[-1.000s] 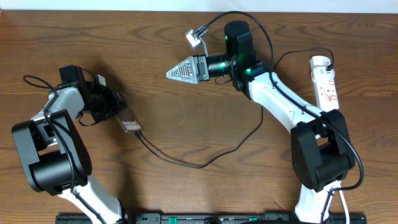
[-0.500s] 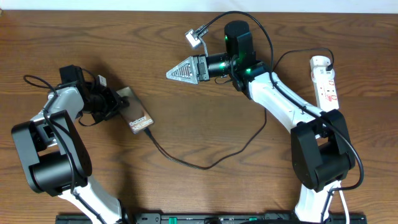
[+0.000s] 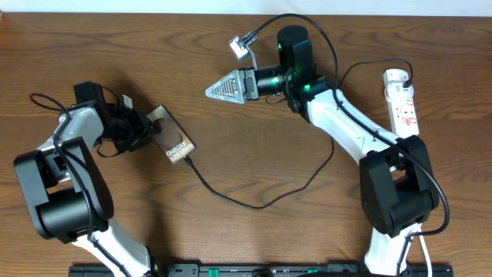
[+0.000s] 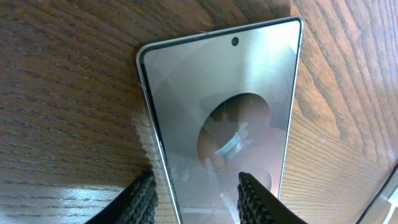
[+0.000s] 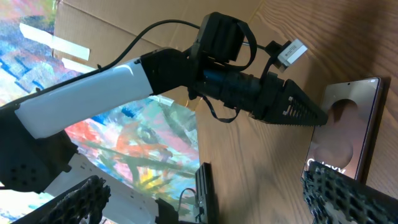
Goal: Plug charger to phone and switch on socket
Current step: 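Hold the phone flat on the table with the left gripper, then move the right gripper to the switch on the white power strip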
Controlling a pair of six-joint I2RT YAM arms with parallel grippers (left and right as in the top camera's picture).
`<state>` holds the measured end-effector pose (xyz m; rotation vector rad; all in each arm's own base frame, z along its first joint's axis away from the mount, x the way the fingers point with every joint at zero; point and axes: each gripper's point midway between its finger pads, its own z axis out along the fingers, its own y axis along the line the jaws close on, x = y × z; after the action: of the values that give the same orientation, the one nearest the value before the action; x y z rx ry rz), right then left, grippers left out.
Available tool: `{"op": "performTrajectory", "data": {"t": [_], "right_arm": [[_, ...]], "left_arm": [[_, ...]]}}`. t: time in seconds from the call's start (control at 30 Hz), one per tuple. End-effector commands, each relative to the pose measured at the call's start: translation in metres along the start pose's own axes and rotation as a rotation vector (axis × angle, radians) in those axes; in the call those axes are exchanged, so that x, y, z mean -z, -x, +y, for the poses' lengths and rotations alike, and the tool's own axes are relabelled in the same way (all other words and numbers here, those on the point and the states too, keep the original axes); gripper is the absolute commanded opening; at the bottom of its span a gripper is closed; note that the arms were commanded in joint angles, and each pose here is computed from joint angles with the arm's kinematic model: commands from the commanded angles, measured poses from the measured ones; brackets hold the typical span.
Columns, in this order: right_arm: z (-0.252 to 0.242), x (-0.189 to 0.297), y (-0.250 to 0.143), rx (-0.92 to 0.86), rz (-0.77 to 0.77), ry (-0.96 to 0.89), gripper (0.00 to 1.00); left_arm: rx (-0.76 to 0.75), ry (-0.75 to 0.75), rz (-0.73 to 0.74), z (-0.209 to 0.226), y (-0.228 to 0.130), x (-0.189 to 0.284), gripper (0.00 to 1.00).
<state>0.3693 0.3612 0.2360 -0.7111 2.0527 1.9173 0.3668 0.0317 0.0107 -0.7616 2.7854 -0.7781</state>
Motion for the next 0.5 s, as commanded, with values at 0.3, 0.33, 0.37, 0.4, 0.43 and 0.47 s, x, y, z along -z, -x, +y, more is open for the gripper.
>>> {"op": "performTrajectory", "data": {"t": [0.3,0.33,0.37,0.4,0.43,0.47], "right_arm": [[-0.002,0.007,-0.004,0.022,0.019,-0.006,0.99],[-0.003,0.007,-0.004,0.025,0.02,-0.009,0.99],[-0.004,0.008,-0.006,0.03,0.023,-0.011,0.99],[-0.008,0.01,-0.008,0.024,0.026,-0.02,0.99],[-0.011,0.012,-0.009,0.016,0.025,-0.031,0.99],[-0.016,0.016,-0.009,0.004,0.021,-0.048,0.99]], "left_arm": [[-0.134,-0.121,-0.215,-0.066,0.011,0.095,0.8],[-0.152,-0.137,-0.236,-0.075,0.006,0.108,0.83],[-0.173,-0.161,-0.258,-0.086,0.0,0.123,0.84],[-0.193,-0.183,-0.278,-0.094,-0.006,0.135,0.86],[-0.215,-0.21,-0.297,-0.104,-0.013,0.147,0.87],[-0.243,-0.236,-0.325,-0.114,-0.02,0.161,0.89]]}}
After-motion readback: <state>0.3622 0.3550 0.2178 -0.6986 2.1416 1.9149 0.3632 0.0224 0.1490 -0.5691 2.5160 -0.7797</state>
